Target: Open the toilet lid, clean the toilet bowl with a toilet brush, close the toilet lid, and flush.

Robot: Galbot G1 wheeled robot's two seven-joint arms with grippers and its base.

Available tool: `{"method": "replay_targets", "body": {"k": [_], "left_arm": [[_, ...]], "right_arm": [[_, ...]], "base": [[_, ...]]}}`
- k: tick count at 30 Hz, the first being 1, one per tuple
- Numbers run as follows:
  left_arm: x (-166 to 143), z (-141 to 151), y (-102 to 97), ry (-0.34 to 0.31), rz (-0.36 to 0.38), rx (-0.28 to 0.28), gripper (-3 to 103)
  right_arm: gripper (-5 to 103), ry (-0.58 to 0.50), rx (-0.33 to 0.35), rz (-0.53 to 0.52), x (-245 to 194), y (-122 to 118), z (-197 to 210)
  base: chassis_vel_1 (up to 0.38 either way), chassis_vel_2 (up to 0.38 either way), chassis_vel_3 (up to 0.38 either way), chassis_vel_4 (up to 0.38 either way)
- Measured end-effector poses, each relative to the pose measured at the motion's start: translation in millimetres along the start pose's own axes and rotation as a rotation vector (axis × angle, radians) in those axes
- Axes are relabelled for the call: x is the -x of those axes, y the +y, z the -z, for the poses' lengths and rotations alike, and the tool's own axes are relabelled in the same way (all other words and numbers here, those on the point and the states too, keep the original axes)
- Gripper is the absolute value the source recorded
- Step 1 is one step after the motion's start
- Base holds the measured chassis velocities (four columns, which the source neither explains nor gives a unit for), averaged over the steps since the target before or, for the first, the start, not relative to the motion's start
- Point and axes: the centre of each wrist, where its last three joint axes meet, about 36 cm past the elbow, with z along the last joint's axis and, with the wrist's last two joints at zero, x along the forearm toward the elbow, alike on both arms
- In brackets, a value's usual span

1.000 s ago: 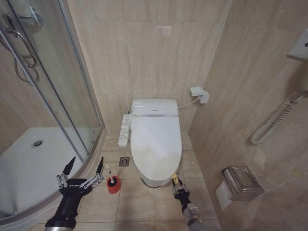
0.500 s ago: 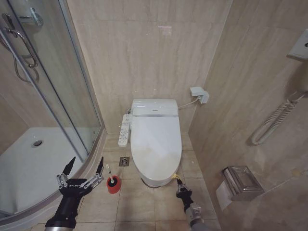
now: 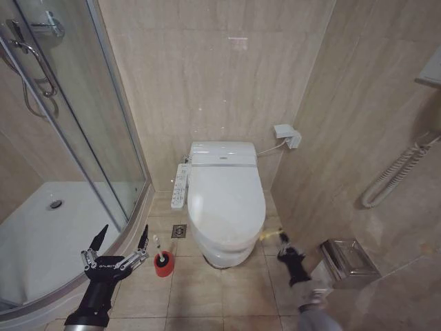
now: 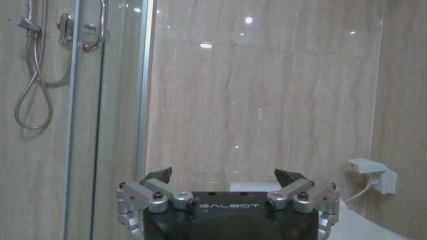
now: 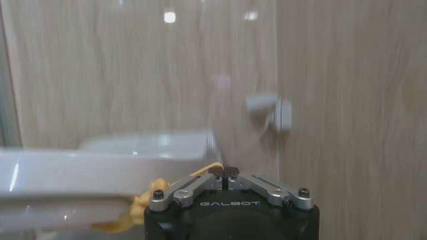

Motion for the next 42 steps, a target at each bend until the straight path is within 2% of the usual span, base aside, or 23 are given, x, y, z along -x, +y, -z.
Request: {"method": "replay_targets", "body": {"k": [3,9,14,18,20,26,31,42], "left_arm": [[0.0,0.0,0.0,0.000,0.000,0.000,100],[0.0,0.0,0.0,0.000,0.000,0.000,100],[0.0,0.0,0.0,0.000,0.000,0.000,100],[0.0,0.0,0.0,0.000,0.000,0.000,100],[0.1,0.2,0.8,-0.001,0.002,0.004,100],[0.0,-0.1,0.0,0.000,0.000,0.000,100],[0.0,-0.1,0.0,0.000,0.000,0.000,100],[0.0,0.0,0.0,0.000,0.000,0.000,100]], "right_arm": [[1,-0.056,0.023,-0.005,2.1,0.8,34.3],[1,-0.174,0.127,-0.004,18.3,11.8,108.9],[1,-0.243,0.177,0.020,39.0,11.3,146.1],[1,-0.276,0.191,0.032,52.4,8.3,162.0],[1,-0.331,0.193,0.026,67.9,3.3,176.9],[0,-0.374,0.243,0.020,111.5,1.5,187.9],[0,-0.358,0.276,0.027,118.6,9.8,182.9],[0,-0.345,0.286,0.053,143.9,19.6,175.9]], "base": [[0.000,0.000,0.000,0.000],[0.000,0.000,0.000,0.000],[0.000,0.000,0.000,0.000],[0.000,0.000,0.000,0.000],[0.000,0.000,0.000,0.000],[-0.017,-0.041,-0.022,0.005],[0.000,0.000,0.000,0.000],[0.000,0.000,0.000,0.000]]}}
